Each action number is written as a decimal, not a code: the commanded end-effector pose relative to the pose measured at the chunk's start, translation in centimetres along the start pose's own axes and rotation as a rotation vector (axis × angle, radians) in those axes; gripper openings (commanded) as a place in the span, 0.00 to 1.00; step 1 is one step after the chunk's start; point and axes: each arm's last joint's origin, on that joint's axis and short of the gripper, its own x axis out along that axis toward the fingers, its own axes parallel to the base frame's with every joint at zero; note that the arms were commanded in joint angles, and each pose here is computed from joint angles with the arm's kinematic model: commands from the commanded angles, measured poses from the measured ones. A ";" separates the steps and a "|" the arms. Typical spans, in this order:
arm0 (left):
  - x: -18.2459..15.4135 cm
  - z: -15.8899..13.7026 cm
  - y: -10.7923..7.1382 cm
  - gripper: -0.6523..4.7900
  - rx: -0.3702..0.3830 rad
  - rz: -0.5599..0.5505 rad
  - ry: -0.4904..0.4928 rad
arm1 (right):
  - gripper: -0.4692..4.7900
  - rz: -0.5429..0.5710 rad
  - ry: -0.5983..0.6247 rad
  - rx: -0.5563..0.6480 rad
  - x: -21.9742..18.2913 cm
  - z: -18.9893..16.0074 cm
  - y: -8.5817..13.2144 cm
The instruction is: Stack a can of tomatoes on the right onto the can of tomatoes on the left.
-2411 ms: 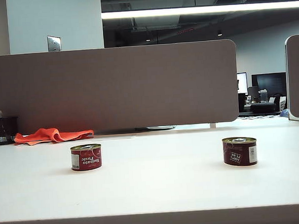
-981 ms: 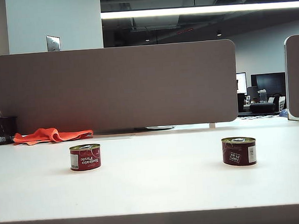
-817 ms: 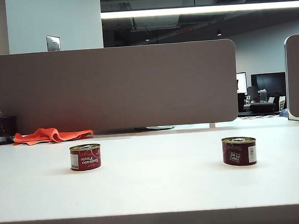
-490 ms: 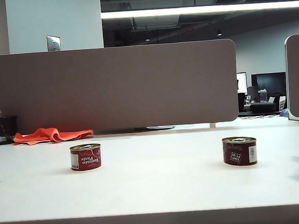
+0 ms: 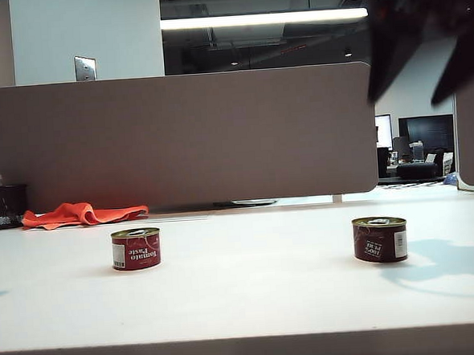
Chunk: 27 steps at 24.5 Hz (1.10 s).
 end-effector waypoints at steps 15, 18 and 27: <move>-0.5 0.9 -0.2 0.11 -0.029 -0.023 -0.049 | 1.00 0.016 0.243 0.105 8.5 1.5 0.6; -0.5 0.8 -0.2 0.11 -0.032 -0.022 -0.038 | 1.00 0.017 0.273 0.099 9.3 1.2 0.8; -0.5 0.8 -0.2 0.11 -0.032 -0.022 -0.037 | 1.00 -0.017 0.374 0.088 11.8 -0.1 0.9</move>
